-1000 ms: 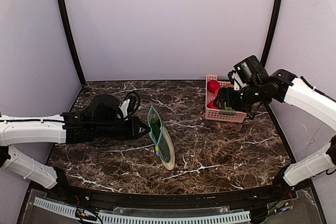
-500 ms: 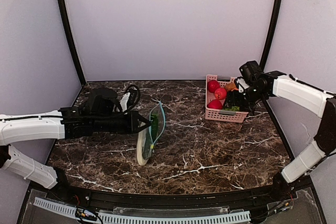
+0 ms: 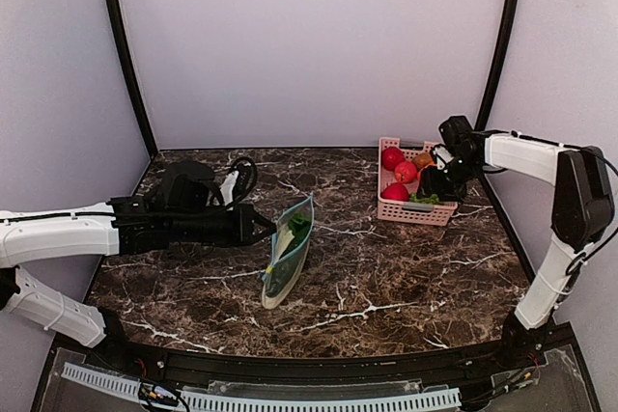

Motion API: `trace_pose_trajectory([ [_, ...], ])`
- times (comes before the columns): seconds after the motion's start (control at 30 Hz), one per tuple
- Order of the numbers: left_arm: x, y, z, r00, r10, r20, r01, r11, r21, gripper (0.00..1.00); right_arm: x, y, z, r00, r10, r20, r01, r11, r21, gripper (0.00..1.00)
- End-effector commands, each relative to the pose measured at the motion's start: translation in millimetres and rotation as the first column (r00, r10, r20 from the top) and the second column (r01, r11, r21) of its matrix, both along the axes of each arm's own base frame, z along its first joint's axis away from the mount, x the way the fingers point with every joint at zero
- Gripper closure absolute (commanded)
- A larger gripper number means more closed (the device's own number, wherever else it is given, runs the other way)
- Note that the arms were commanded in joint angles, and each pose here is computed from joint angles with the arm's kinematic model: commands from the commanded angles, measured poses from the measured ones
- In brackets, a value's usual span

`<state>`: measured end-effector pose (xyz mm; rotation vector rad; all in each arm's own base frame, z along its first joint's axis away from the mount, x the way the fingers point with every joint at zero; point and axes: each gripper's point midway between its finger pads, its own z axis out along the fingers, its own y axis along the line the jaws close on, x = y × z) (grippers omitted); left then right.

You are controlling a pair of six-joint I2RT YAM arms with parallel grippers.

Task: Place the food in the zip-top bag and seal the zipper
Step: Pick up the fake fruit from the bin.

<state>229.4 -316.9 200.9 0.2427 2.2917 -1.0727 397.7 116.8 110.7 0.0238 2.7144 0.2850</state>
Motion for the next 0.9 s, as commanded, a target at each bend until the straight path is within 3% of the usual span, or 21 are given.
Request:
trace_pose_trajectory([
  [0.0,-2.9,7.3,3.4,1.0,0.0,0.007,0.0,1.0,-0.008,0.99,27.4,8.3,-2.4,0.995,0.084,0.053,-0.083,0.996,-0.02,0.34],
  [0.17,-1.7,7.2,2.1,1.0,0.007,0.0,-0.007,1.0,-0.007,0.99,43.9,9.4,-17.7,0.992,0.115,0.05,-0.112,0.992,-0.054,0.29],
  [0.57,-1.4,6.3,-0.4,1.0,0.011,-0.016,-0.011,1.0,-0.016,0.99,65.3,-1.8,-69.1,0.995,0.092,-0.022,-0.095,0.983,-0.159,0.33],
  [0.73,-1.7,6.3,-0.8,1.0,0.011,-0.02,-0.012,1.0,-0.018,0.99,67.7,-7.9,-84.7,0.996,0.073,-0.045,-0.08,0.977,-0.195,0.46],
  [0.87,-1.6,7.2,-0.2,1.0,0.015,-0.019,-0.015,1.0,-0.019,0.99,68.4,-9.2,-84.9,0.997,0.065,-0.041,-0.072,0.977,-0.201,0.63],
])
